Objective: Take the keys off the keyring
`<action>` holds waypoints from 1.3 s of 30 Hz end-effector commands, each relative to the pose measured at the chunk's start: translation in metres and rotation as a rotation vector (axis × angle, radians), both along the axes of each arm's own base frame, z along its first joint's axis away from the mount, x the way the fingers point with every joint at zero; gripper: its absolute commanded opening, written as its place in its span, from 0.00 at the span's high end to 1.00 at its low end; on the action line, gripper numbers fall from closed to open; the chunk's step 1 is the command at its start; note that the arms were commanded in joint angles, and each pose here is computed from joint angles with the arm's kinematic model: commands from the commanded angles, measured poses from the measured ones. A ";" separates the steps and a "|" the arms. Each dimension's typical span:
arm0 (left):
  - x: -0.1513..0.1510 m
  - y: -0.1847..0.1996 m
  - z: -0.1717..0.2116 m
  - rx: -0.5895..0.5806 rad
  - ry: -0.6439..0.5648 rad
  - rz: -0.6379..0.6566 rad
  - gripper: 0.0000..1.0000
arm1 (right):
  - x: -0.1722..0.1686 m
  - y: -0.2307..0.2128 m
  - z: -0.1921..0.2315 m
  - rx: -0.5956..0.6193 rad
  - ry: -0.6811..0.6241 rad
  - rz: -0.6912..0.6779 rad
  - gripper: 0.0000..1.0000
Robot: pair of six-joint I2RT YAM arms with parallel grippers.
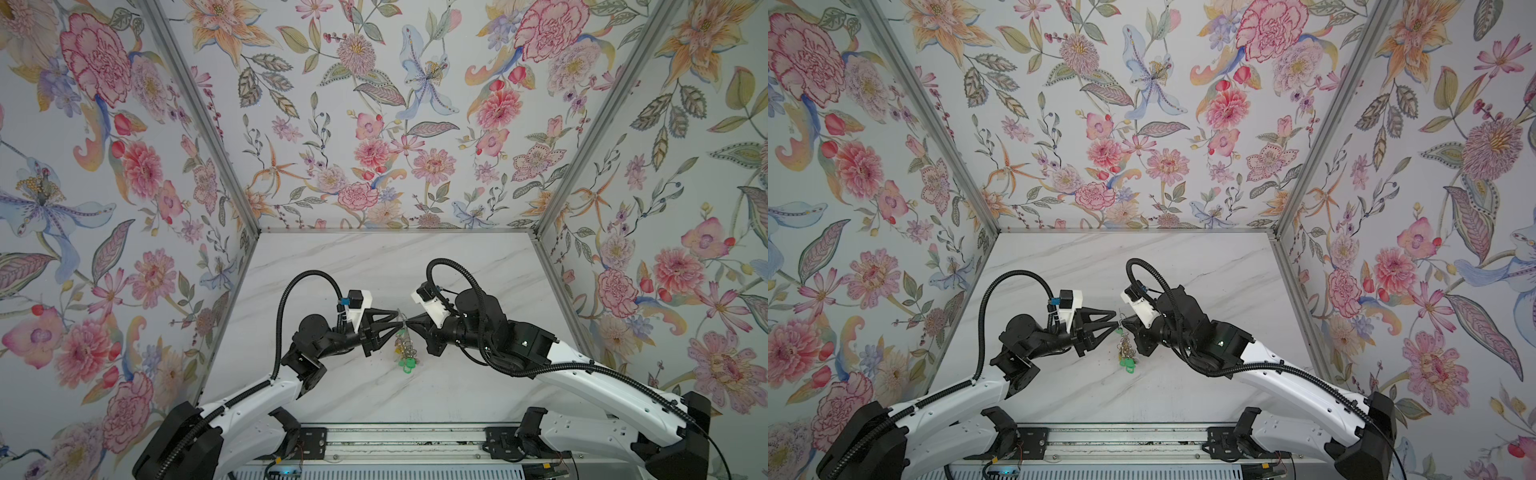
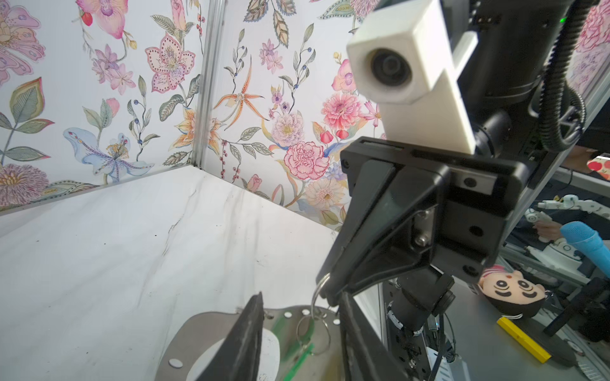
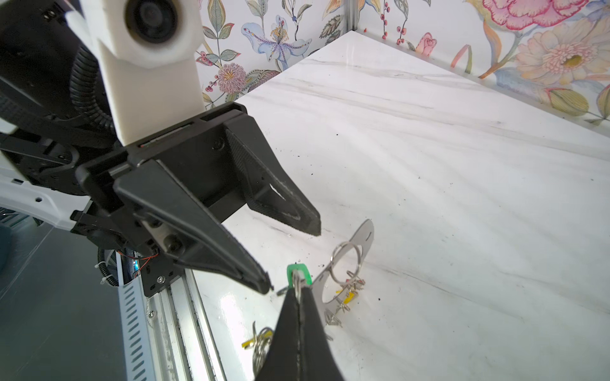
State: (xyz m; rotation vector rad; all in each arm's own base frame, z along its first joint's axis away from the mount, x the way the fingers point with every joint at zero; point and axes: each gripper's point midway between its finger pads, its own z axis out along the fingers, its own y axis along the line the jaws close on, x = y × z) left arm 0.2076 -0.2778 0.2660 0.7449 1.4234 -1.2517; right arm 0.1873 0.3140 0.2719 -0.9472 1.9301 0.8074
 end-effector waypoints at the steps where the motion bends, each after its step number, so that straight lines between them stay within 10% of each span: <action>1: -0.005 0.002 0.003 -0.016 -0.029 -0.014 0.65 | -0.002 0.008 0.024 0.091 -0.032 0.032 1.00; 26: -0.019 -0.005 0.008 -0.055 -0.033 -0.129 0.59 | -0.008 0.020 0.022 0.152 -0.003 0.130 1.00; 39: -0.018 -0.007 0.014 -0.049 -0.046 -0.130 0.86 | -0.002 0.003 0.022 0.166 0.022 0.122 1.00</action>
